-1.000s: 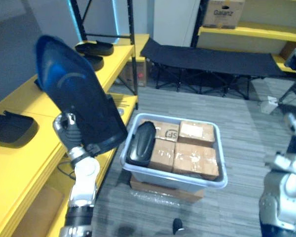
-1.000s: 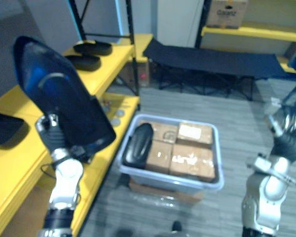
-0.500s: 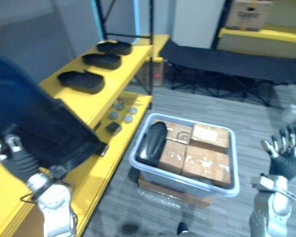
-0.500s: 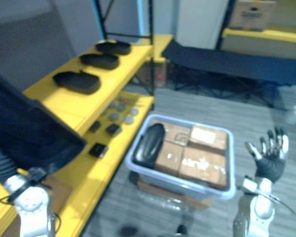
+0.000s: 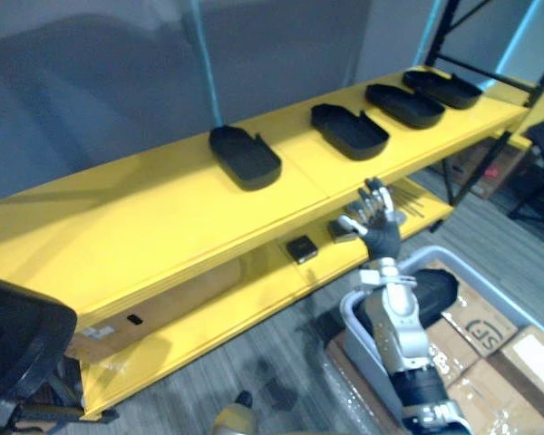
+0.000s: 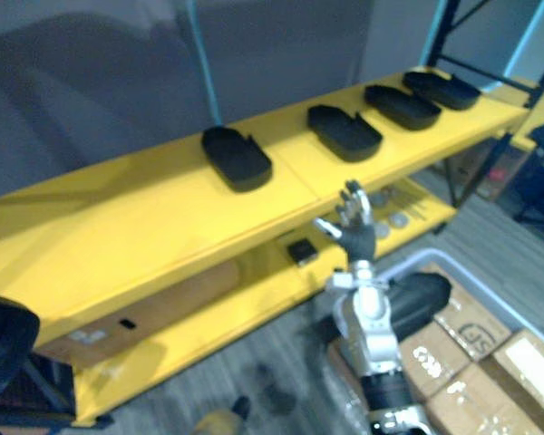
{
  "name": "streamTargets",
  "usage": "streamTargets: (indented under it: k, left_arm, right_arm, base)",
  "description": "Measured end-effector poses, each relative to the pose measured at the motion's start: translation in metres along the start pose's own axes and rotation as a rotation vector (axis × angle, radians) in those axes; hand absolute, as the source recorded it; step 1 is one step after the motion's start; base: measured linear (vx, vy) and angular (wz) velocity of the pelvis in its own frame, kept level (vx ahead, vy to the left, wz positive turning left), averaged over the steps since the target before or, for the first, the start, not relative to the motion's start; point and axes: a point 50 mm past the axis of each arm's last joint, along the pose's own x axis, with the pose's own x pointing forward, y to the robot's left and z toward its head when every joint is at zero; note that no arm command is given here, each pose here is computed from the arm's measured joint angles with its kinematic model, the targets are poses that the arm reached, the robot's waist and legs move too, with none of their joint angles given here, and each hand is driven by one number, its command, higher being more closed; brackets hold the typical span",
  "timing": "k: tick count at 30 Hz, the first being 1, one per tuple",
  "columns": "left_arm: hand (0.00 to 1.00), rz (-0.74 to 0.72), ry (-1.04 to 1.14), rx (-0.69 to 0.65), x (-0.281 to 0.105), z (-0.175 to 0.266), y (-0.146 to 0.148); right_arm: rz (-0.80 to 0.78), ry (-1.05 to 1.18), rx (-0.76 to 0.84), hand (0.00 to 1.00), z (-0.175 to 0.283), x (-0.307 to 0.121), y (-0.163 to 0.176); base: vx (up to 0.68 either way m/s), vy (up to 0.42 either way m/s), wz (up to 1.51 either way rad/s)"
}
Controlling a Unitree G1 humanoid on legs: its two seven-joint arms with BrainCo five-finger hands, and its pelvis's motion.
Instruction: Walk over and take plastic housings, then place them on the shelf
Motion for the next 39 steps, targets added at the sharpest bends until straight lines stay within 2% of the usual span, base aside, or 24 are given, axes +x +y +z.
streamTargets:
  k: [8, 10, 14, 17, 20, 23, 26, 28, 33, 39]
  left_arm:
    - [1.0, -0.007, 0.136, -0.085, -0.011, -0.015, 0.0]
    - [1.0, -0.092, 0.161, -0.119, -0.017, -0.017, -0.012]
    - [1.0, -0.164, 0.179, -0.16, -0.023, -0.016, -0.024]
    - [1.0, -0.252, 0.13, -0.249, -0.024, -0.006, -0.042]
    - [1.0, -0.422, -0.002, -0.412, -0.02, 0.021, -0.076]
    - [1.0, -0.566, -0.173, -0.518, -0.012, 0.049, -0.099]
    - [1.0, -0.574, -0.225, -0.604, -0.01, 0.062, -0.116]
    - [1.0, -0.564, -0.245, -0.621, -0.01, 0.065, -0.121]
    - [1.0, -0.512, -0.259, -0.64, -0.01, 0.066, -0.121]
    - [1.0, -0.424, -0.229, -0.626, -0.007, 0.058, -0.137]
  right_arm:
    - [0.051, 0.055, -0.04, 0.0, -0.005, -0.002, -0.009]
    - [0.012, 0.086, -0.053, 0.0, -0.011, -0.014, -0.021]
    - [0.006, 0.102, -0.061, 0.0, -0.016, -0.021, -0.023]
    - [0.033, 0.071, -0.078, 0.0, -0.013, -0.021, -0.022]
    - [0.038, 0.041, -0.121, 0.0, -0.01, -0.024, -0.024]
    - [0.103, -0.136, -0.233, 0.0, 0.017, -0.003, -0.013]
    - [0.182, -0.361, -0.362, 0.0, 0.066, 0.033, 0.003]
    - [0.192, -0.418, -0.407, 0.0, 0.078, 0.035, 0.007]
    - [0.169, -0.427, -0.417, 0.0, 0.079, 0.033, 0.006]
    - [0.167, -0.467, -0.405, 0.0, 0.082, 0.033, 0.008]
  base:
    - [0.01, 0.001, 0.18]
    - [-0.03, -0.011, 0.73]
    - [-0.02, 0.015, 0.38]
    - [0.01, 0.026, 0.4]
    - [0.03, 0.05, 0.47]
    - [-0.02, -0.016, -0.05]
    - [-0.17, -0.053, -0.29]
    - [-0.21, -0.055, -0.11]
    - [-0.14, -0.057, -0.04]
    - [-0.03, -0.006, 0.03]
